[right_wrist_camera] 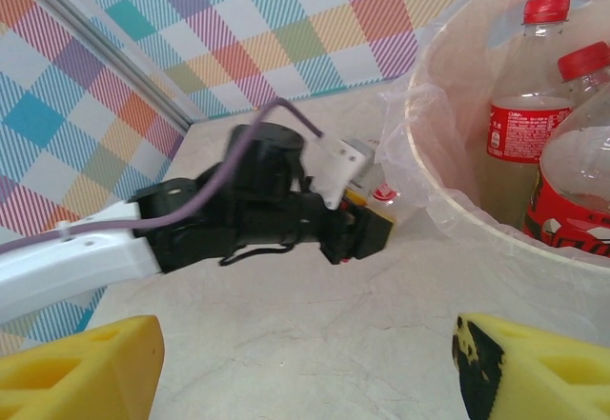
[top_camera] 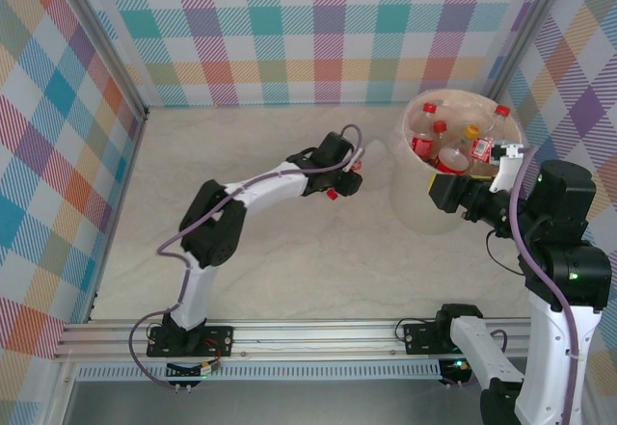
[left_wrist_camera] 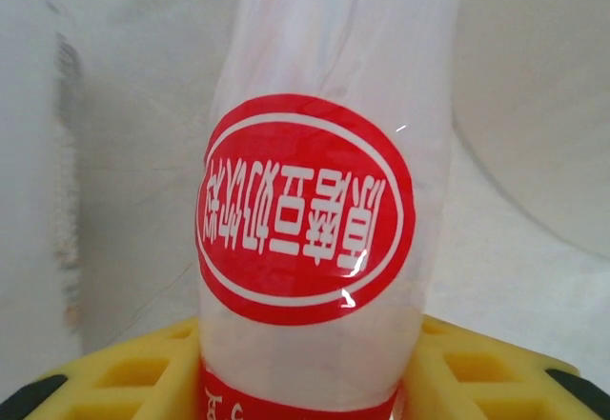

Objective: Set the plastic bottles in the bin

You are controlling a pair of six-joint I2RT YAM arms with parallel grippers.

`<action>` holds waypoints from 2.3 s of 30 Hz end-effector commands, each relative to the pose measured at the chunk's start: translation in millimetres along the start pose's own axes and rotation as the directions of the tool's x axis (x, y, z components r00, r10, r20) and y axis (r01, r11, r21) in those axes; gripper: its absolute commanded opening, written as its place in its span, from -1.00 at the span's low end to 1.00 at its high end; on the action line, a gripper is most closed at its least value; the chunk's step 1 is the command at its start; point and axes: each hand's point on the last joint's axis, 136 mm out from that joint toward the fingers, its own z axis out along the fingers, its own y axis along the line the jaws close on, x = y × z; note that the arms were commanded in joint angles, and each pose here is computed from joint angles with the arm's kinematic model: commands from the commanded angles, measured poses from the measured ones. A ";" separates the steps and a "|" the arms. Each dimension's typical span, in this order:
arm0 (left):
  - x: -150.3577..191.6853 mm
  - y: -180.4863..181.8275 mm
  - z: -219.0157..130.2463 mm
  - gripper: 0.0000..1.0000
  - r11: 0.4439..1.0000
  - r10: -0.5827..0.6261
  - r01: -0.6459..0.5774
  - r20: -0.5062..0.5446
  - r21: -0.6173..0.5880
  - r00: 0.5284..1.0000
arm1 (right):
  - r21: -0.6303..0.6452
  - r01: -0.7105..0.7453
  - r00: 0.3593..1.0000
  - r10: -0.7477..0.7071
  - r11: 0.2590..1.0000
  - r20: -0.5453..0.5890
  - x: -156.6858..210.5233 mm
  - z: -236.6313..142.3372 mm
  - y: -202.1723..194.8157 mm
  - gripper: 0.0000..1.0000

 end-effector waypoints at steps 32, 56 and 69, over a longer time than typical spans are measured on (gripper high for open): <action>21.6 -73.8 -229.7 -0.19 0.890 -0.338 0.171 0.360 0.422 0.869 | -0.362 -0.126 0.991 0.102 0.924 -0.083 41.6 173.0 51.8 0.84; 7.6 -106.2 -211.2 -0.19 0.841 -0.364 0.154 0.332 0.519 0.870 | -0.347 -0.181 0.981 0.144 0.920 -0.132 51.3 187.6 47.1 0.37; 6.2 -105.5 -207.2 0.62 0.856 -0.349 0.157 0.327 0.492 0.878 | -0.348 -0.132 0.990 0.104 0.928 -0.098 44.6 184.2 48.1 0.10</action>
